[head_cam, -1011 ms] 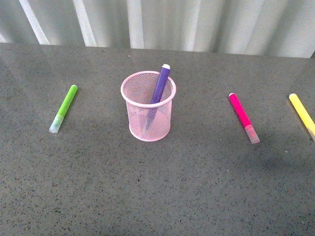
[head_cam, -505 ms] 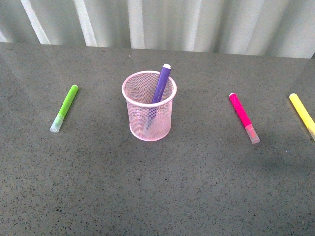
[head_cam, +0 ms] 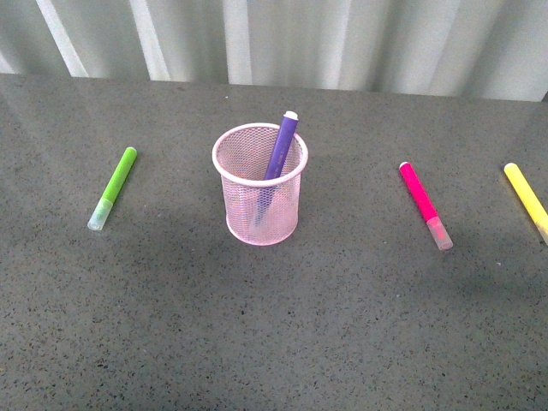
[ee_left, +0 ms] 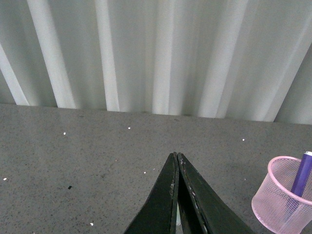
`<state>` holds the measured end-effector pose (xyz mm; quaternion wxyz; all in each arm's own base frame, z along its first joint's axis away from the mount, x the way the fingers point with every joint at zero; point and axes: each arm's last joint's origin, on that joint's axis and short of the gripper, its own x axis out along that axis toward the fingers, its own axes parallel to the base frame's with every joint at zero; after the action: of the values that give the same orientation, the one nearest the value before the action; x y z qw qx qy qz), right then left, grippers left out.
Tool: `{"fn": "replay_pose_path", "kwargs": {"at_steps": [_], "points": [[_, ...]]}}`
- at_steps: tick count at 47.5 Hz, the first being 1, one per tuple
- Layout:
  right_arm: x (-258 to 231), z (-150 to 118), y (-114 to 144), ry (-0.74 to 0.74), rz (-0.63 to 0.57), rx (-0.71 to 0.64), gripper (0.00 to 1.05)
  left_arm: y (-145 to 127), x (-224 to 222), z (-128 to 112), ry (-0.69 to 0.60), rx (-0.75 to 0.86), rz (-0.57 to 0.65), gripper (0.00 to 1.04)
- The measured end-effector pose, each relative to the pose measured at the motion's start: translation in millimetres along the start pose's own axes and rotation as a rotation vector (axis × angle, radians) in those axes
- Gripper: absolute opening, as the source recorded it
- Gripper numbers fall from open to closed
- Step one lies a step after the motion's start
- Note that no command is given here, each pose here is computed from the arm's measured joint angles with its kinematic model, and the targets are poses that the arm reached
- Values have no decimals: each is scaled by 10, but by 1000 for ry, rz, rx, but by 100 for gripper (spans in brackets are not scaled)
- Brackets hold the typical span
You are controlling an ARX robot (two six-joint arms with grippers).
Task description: Insert purple and pink pens into pink cup
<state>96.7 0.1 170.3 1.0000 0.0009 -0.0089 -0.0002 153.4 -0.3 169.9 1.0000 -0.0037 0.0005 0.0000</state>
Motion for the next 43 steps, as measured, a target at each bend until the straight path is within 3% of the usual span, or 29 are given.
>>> {"fn": "replay_pose_path", "kwargs": {"at_steps": [43], "points": [[0,0,0,0,0,0,98,0,-372,41,-26,0,-2,4]]}}
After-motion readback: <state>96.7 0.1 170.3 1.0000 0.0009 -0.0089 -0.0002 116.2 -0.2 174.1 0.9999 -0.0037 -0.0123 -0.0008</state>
